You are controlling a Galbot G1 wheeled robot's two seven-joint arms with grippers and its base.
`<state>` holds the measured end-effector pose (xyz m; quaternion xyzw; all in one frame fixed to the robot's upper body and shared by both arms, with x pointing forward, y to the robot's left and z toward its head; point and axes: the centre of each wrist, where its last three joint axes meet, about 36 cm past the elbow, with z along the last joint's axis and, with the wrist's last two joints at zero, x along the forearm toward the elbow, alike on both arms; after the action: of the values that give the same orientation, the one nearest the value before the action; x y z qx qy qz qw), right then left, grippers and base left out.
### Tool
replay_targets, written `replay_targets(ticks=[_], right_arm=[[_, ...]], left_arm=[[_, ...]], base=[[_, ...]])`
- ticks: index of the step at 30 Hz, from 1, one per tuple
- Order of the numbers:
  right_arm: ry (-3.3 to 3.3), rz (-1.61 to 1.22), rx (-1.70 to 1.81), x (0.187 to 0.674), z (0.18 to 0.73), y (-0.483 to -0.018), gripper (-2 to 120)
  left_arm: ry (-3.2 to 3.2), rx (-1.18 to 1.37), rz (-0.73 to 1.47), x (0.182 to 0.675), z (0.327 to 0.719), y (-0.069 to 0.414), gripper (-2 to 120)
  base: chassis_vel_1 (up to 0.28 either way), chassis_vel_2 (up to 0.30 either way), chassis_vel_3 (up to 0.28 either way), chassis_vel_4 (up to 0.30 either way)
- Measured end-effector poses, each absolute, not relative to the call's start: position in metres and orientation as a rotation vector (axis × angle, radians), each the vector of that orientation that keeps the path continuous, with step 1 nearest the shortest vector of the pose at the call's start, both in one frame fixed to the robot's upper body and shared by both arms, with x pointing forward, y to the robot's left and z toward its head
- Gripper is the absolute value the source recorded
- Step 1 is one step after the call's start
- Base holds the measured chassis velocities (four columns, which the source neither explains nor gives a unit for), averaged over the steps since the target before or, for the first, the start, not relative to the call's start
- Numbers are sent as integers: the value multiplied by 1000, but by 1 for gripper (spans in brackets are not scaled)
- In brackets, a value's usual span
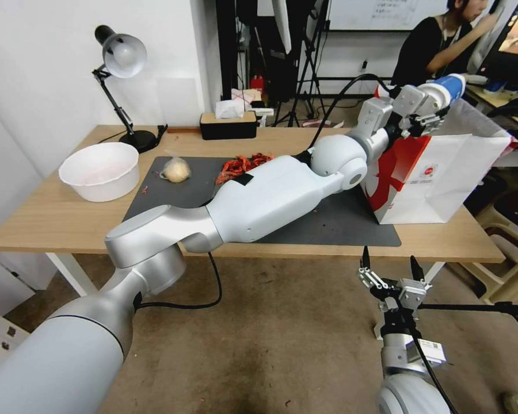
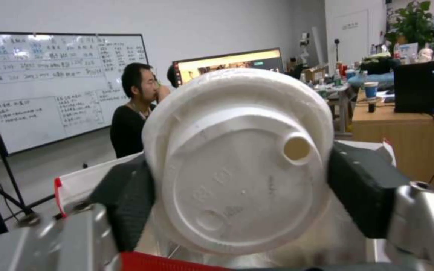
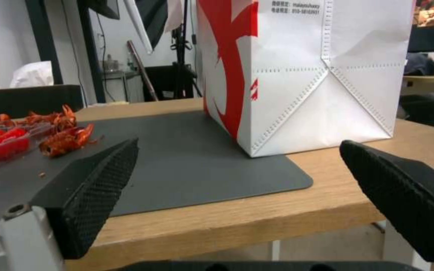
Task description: Pick up the trash from the table and place it into the takeout bag.
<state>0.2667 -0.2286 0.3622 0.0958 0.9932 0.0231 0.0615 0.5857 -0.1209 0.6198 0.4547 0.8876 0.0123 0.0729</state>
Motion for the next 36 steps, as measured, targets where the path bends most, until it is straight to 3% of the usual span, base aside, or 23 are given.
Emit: replay_targets(ticks=[4, 6, 25, 32, 34, 36], right_arm=[[3003, 71, 291, 267, 363, -228, 100], [3002, 71, 291, 267, 363, -229, 100], [2999, 67, 298, 267, 363, -230, 100], [2995, 68, 300, 267, 365, -230, 100], [2994, 75, 295, 267, 366, -228, 100], [2994, 77, 293, 267, 367, -227, 100]], left_arm=[[2668, 1364, 39, 587, 619, -121, 87], [2669, 1363, 39, 587, 618, -121, 98], [2676, 1345, 24, 589, 619, -117, 100], [2731, 1239, 11, 608, 611, -66, 100], [2783, 1144, -17, 618, 601, -20, 100], [2802, 1108, -25, 619, 597, -5, 100]], base=[[0, 0, 0, 0], [0, 0, 0, 0], [0, 0, 0, 0], [0, 0, 0, 0], [0, 0, 0, 0], [0, 0, 0, 0]])
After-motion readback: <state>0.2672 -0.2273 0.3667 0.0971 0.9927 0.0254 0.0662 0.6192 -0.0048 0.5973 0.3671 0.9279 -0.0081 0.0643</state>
